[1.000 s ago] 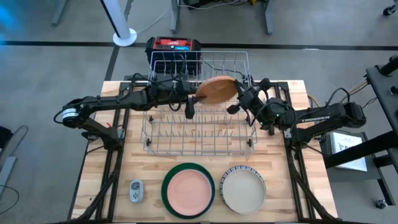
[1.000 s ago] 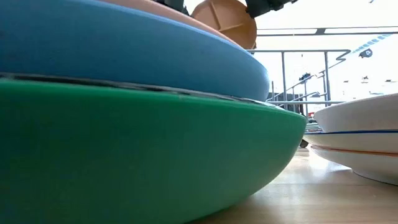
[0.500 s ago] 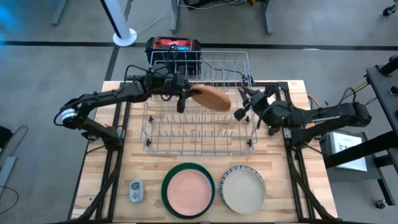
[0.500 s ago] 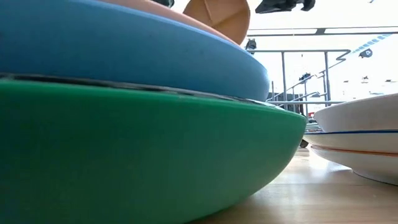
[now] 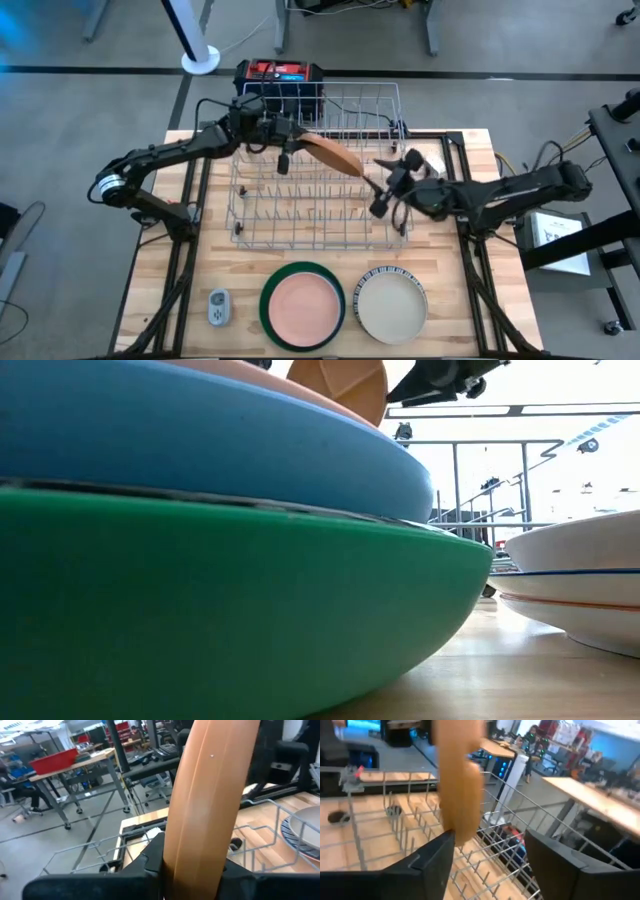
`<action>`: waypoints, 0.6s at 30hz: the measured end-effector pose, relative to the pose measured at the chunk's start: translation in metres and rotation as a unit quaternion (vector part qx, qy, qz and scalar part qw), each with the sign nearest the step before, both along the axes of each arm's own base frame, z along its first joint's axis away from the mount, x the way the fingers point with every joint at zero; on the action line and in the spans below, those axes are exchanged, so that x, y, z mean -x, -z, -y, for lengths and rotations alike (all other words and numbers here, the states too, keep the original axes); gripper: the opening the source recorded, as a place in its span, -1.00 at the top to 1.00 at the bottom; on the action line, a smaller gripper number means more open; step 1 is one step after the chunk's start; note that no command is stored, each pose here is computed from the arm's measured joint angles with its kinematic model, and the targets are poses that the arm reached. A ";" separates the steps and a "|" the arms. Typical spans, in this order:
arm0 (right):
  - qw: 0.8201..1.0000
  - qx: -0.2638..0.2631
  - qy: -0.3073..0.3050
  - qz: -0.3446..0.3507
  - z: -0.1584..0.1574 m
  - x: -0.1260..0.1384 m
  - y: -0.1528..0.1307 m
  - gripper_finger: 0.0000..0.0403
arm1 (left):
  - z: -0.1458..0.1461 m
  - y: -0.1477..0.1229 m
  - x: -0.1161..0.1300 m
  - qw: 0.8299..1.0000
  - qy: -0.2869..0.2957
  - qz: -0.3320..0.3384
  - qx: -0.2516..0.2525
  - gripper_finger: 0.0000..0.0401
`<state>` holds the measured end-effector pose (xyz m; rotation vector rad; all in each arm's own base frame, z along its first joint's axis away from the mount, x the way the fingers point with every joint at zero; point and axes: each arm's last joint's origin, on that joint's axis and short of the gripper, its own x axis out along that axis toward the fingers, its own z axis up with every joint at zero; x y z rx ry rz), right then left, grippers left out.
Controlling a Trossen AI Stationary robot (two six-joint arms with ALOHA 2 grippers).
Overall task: Sort dishes
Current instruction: Put the brown plate into the dish rack
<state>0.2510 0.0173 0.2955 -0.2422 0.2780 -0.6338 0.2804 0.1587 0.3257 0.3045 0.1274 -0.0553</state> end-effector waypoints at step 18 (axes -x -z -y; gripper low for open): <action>0.997 -0.027 -0.029 0.069 0.014 -0.023 -0.011 -0.11 | 0.000 0.000 0.000 1.000 0.009 0.001 -0.016 0.79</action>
